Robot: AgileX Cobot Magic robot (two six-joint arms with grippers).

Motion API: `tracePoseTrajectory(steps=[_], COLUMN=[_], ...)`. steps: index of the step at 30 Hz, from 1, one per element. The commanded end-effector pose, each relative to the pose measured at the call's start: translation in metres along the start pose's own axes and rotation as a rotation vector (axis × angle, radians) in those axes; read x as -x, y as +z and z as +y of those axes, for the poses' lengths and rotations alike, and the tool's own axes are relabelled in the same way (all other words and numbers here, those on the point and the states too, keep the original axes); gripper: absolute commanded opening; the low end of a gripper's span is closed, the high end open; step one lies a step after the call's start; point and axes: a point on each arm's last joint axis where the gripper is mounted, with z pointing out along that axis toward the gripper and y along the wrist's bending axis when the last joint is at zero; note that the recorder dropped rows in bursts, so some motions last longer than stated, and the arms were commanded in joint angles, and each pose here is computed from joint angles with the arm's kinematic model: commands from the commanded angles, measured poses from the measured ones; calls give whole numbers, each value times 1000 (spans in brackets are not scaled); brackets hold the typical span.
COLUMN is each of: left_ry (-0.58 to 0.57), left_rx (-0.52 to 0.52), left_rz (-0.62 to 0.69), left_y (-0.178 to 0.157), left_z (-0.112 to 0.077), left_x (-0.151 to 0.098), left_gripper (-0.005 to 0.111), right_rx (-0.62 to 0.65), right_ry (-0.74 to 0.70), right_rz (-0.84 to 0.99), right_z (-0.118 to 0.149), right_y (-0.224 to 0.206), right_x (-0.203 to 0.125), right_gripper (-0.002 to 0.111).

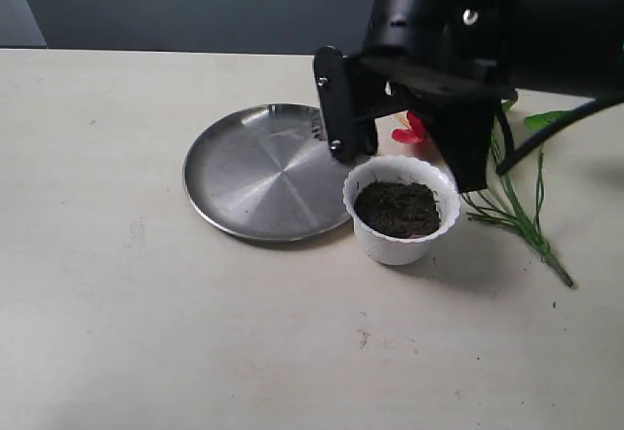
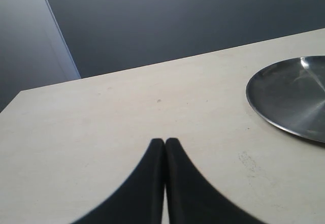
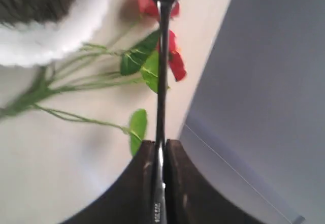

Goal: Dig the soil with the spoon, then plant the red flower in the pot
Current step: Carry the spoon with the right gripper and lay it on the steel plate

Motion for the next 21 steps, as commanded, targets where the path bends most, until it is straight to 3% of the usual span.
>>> tracePoseTrajectory(steps=[1, 7, 21], left_ry=[-3, -3, -3], left_rx=[-5, -5, -5], left_rz=[-8, -8, -8], left_y=[0, 0, 0], left_z=[0, 0, 0], left_x=[0, 0, 0], left_gripper=[0, 0, 0], right_rx=[54, 116, 300], right_ry=[120, 302, 539], right_rz=[-364, -563, -554], right_z=[-9, -34, -64], right_y=[-12, 14, 108], right_x=[34, 74, 115], right_gripper=[-1, -1, -1])
